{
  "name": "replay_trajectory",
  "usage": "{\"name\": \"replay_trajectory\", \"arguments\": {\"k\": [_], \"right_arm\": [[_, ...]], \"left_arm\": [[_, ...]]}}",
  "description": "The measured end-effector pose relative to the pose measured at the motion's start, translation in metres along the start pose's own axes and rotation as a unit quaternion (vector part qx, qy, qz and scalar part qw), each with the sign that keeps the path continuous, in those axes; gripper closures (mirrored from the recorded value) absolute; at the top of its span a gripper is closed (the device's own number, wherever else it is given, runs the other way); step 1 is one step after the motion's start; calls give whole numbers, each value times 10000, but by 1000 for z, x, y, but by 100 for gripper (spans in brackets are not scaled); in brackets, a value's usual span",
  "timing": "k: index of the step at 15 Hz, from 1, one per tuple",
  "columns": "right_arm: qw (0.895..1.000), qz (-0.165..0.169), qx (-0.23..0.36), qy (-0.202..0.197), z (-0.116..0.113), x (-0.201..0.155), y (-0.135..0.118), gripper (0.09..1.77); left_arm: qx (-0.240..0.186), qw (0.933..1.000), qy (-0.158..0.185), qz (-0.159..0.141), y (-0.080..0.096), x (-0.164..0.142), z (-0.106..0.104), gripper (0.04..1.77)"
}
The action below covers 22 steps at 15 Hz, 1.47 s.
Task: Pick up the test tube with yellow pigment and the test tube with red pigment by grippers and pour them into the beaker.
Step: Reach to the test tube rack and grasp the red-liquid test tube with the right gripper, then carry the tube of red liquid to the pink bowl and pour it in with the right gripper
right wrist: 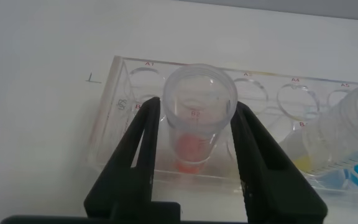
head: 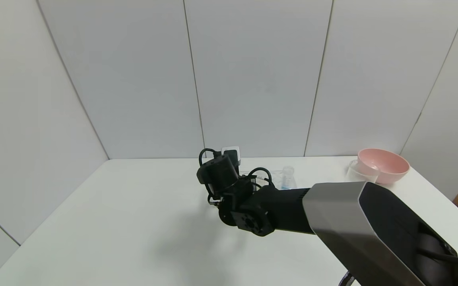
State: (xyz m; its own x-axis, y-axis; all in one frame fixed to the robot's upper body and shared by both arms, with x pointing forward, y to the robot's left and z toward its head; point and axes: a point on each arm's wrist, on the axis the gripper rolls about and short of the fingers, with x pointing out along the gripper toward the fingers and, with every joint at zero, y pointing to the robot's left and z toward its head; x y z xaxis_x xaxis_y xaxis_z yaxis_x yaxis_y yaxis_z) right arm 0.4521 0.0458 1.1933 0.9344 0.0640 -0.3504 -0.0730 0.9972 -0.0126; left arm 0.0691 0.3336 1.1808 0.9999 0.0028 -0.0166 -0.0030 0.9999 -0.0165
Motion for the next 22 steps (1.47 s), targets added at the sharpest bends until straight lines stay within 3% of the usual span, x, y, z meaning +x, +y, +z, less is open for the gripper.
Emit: {"name": "replay_trajectory", "arguments": {"k": [1,2,11,22], "right_arm": [[10000,-1,-12,5,0,0,0,113],[10000,-3,-13,5,0,0,0,136],[9999,-26,-106,12,4,-1,-4,136],[9988,185,-161,-427,70,-50,-14,136]], "left_arm": [[0,10000,2,0,0,0,0,9],[0,10000,2,0,0,0,0,9],[0,10000,2,0,0,0,0,9],[0,10000,2,0,0,0,0,9]]}}
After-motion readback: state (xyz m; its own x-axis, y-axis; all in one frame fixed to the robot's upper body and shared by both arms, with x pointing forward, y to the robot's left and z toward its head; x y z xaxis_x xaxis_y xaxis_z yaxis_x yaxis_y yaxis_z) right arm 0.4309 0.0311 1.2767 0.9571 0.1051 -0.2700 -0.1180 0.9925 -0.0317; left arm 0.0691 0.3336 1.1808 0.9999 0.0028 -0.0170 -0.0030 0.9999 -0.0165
